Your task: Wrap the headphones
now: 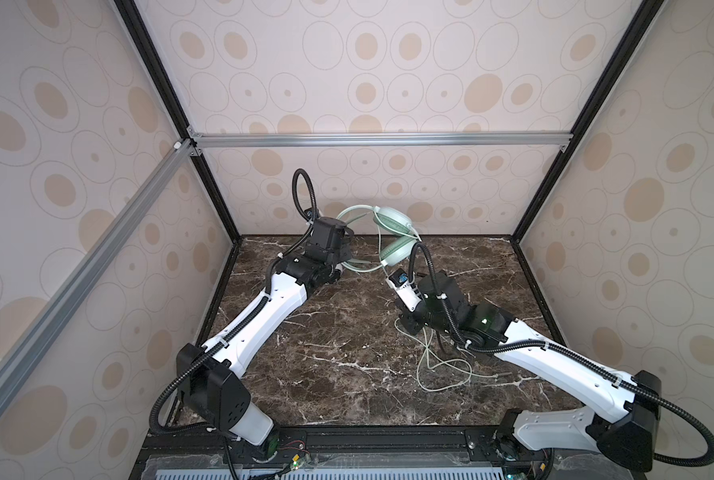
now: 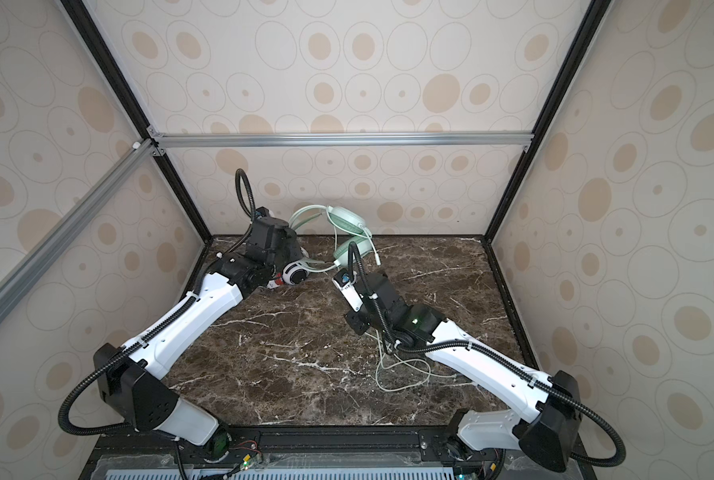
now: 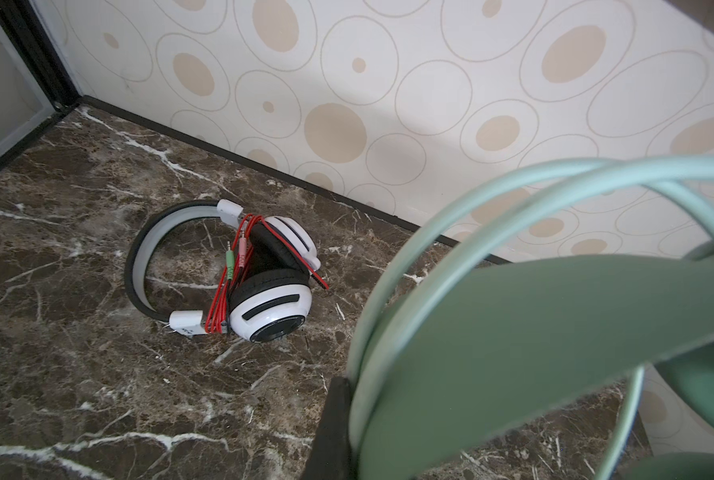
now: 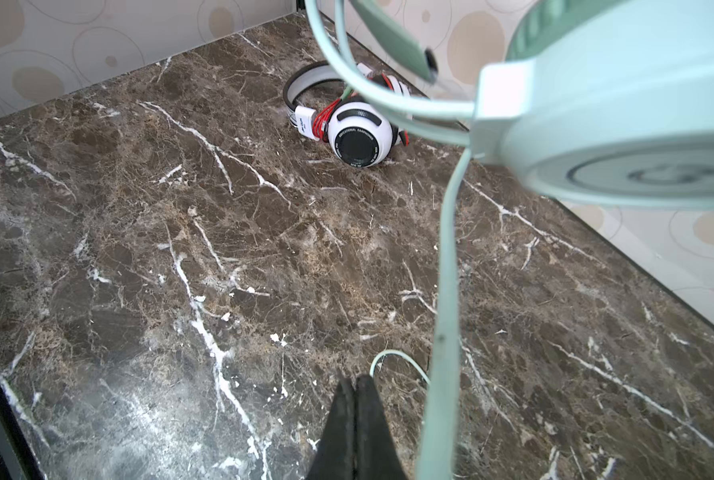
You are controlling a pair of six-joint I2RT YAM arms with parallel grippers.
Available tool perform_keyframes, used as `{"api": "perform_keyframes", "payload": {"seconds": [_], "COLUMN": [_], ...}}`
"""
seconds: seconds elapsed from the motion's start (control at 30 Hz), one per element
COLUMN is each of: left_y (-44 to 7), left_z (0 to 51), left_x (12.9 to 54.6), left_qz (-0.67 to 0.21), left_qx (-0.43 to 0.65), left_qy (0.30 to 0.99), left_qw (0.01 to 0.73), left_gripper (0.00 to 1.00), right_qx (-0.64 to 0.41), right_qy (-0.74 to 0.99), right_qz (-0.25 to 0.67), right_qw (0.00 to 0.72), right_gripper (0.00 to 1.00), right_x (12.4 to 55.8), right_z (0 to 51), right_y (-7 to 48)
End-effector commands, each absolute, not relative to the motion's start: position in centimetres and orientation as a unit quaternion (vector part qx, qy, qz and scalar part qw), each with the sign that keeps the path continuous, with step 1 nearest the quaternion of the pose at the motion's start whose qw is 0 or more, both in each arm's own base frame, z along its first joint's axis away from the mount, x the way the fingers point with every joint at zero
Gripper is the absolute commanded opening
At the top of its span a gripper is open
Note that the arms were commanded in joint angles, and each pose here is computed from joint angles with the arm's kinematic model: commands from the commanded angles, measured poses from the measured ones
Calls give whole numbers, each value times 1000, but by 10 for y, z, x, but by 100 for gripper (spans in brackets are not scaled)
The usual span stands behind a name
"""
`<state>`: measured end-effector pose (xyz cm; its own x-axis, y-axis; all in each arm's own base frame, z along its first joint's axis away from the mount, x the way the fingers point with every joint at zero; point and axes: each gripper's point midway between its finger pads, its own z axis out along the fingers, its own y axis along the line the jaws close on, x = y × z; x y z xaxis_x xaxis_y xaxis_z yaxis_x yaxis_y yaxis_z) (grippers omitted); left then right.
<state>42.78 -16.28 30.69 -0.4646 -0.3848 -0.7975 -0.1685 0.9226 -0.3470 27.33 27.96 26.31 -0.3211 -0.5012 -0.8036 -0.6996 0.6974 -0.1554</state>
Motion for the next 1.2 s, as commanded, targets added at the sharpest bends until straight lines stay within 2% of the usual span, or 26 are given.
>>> {"api": "perform_keyframes", "payload": {"seconds": [0.0, 0.3, 0.6, 0.97, 1.17], "left_y": [-149, -142, -133, -150, -157], "left_z": [329, 321, 331, 330, 324], "left_x": [426, 414, 398, 388, 386], "left_qz": [-83, -7, 79, 85, 86], "left_qx": [-177, -144, -75, 59, 91], "left_qy": [827, 843, 841, 844, 850], "left_qw": [527, 518, 530, 526, 512], "left_gripper": [0, 0, 0, 0, 0], "right_qx": [-410, -434, -452, -447, -464], "right_qy": [794, 785, 776, 767, 733], "right_qz": [103, 112, 56, 19, 54], "right_qw": [437, 428, 437, 460, 495], "right_gripper": [0, 0, 1, 2, 3], "right_x": [266, 262, 264, 272, 262], "right_z": [274, 296, 314, 336, 354], "right_y": [283, 293, 279, 274, 290]}}
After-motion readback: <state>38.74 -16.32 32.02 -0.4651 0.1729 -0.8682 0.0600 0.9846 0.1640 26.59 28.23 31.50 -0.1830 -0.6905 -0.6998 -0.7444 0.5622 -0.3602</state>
